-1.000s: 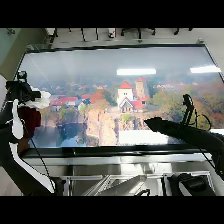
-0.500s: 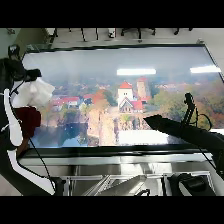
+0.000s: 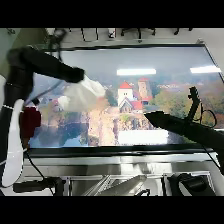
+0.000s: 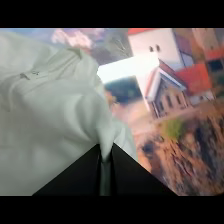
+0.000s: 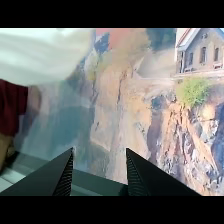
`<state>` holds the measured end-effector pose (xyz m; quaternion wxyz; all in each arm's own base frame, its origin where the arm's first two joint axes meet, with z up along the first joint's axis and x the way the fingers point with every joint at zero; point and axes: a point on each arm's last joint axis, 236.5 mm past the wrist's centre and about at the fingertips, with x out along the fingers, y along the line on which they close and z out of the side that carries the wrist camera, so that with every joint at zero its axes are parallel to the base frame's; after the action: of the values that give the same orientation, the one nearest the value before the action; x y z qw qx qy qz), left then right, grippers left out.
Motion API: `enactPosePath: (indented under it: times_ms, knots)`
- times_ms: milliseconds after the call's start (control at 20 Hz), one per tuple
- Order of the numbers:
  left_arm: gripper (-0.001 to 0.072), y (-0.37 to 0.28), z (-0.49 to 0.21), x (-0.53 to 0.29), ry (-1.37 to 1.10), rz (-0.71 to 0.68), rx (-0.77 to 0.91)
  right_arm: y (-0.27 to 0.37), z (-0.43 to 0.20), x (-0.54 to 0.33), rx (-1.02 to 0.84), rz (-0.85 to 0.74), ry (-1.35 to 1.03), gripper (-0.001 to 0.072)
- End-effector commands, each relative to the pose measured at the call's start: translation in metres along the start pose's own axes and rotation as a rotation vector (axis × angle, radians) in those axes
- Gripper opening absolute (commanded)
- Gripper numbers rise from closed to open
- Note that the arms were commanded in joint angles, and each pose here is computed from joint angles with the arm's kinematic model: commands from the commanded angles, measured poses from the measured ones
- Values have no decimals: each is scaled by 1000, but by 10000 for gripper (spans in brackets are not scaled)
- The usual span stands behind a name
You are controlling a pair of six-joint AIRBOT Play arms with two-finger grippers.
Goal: Fold the shirts.
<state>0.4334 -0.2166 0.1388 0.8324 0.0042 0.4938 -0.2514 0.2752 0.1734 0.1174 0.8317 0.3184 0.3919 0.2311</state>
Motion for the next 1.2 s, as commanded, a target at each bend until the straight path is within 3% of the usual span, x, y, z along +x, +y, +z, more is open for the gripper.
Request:
enactPosePath:
  times_ms: [0,150,200,300,400,500,650,800,950,1150]
  knots:
    - [14,-78,-80,52,197,-97,74,-3,-7,-1,-25,-14,36,366]
    - [15,-104,-111,85,256,-126,91,-18,-7,0,14,-49,62,367]
    - [104,-101,-113,85,263,-122,88,-26,-9,0,20,-65,79,367]
    - [691,-78,-104,69,266,-102,44,-43,-15,4,19,-93,139,369]
    - [707,-46,-89,46,231,-72,-22,-58,-19,15,13,-113,197,386]
    - [707,-4,-81,23,194,-23,-94,-67,-18,35,23,-103,245,531]
    - [707,69,-106,12,191,50,-268,-86,-14,70,114,-110,318,530]
    - [707,124,-161,28,250,58,-443,-74,-27,118,73,-74,430,524]
    - [707,140,-185,62,234,-16,-559,-44,-53,174,-21,-45,511,524]
    - [706,142,-193,114,270,-54,-591,-15,-96,223,-66,-13,633,518]
